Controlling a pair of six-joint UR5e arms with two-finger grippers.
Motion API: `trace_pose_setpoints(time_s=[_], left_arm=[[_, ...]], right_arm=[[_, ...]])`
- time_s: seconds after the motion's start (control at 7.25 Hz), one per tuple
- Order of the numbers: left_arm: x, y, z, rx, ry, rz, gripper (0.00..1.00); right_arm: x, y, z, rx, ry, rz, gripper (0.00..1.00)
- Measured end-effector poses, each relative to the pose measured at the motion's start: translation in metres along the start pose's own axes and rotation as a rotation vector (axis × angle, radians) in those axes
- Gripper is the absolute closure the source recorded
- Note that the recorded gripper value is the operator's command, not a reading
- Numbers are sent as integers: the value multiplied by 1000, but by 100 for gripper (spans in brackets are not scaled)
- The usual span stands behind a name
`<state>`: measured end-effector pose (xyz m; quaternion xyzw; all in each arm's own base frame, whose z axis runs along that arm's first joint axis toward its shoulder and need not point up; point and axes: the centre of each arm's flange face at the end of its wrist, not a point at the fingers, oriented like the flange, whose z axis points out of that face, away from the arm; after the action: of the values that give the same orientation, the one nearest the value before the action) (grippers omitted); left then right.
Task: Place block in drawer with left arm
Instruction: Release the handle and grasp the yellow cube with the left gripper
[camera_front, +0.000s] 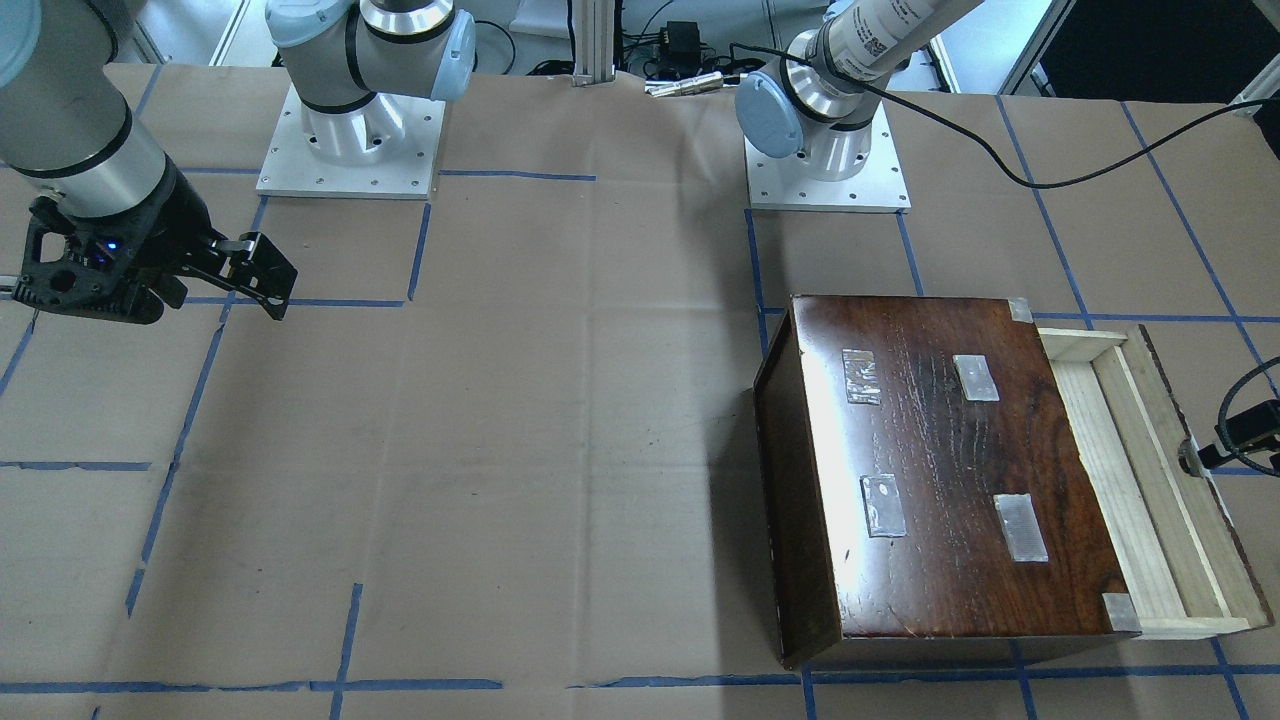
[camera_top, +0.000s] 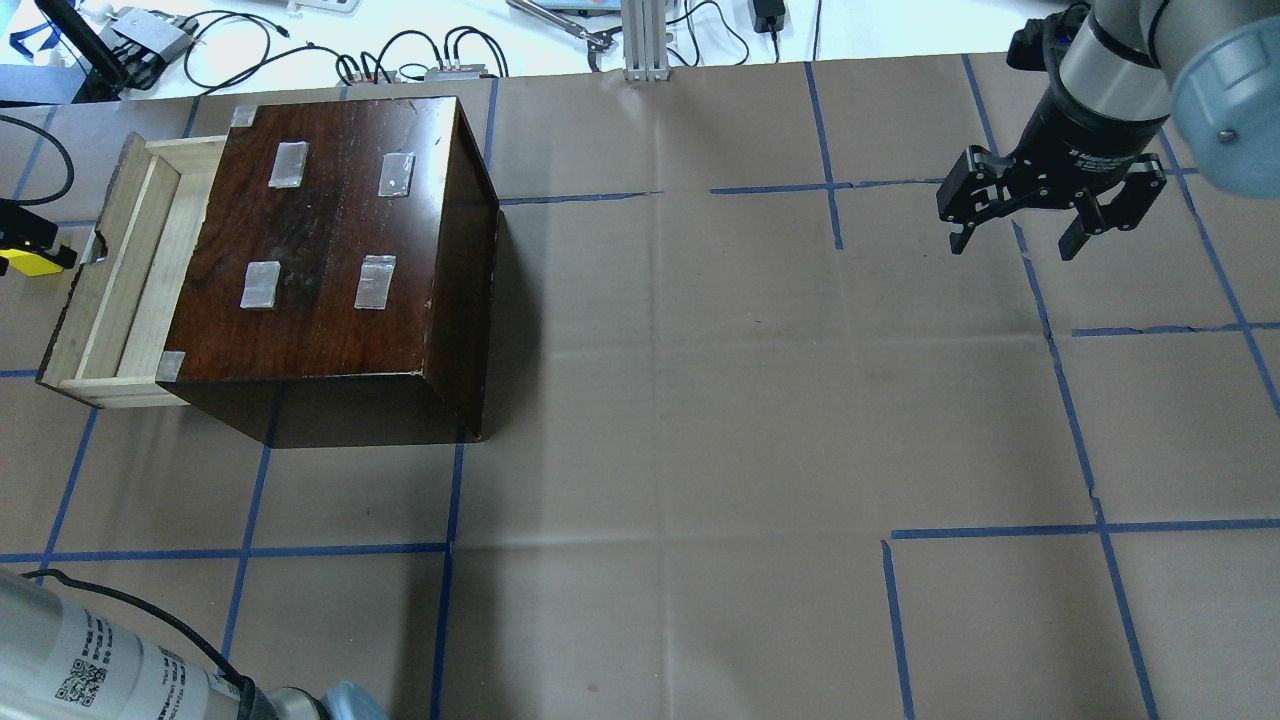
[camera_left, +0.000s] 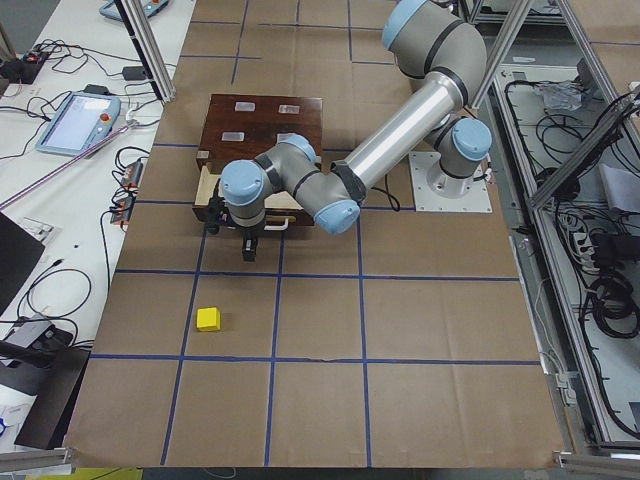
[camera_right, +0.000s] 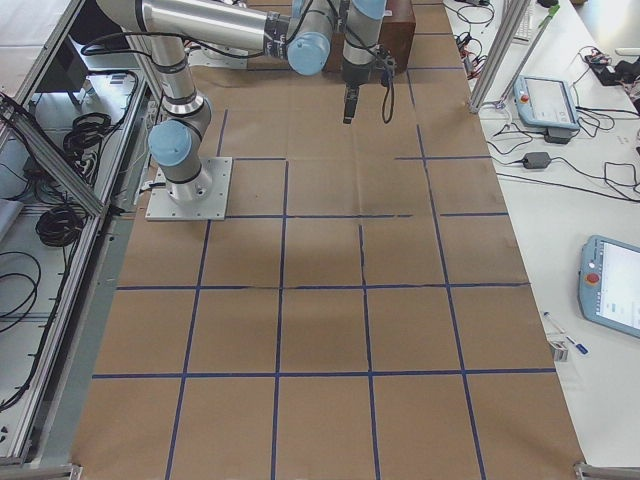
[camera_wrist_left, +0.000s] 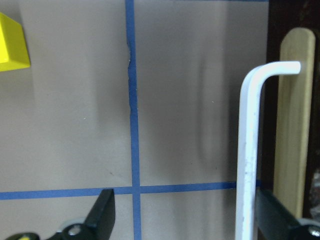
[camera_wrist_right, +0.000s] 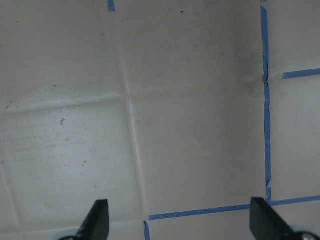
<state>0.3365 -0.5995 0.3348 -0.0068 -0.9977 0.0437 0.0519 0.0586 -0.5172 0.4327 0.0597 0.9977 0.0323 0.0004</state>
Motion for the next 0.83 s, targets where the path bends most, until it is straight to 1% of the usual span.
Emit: trace_pose_setpoints(time_s=[0.28, 0.55, 0.83], left_arm=[[0, -5, -18, 25, -23, 5, 1], [-13, -22, -31, 56, -48, 11, 1], [-37, -46, -27, 76, -66, 17, 1]], right_arm=[[0, 0, 0, 0, 0, 0, 0], [0, 0, 0, 0, 0, 0, 0], [0, 0, 0, 0, 0, 0, 0]])
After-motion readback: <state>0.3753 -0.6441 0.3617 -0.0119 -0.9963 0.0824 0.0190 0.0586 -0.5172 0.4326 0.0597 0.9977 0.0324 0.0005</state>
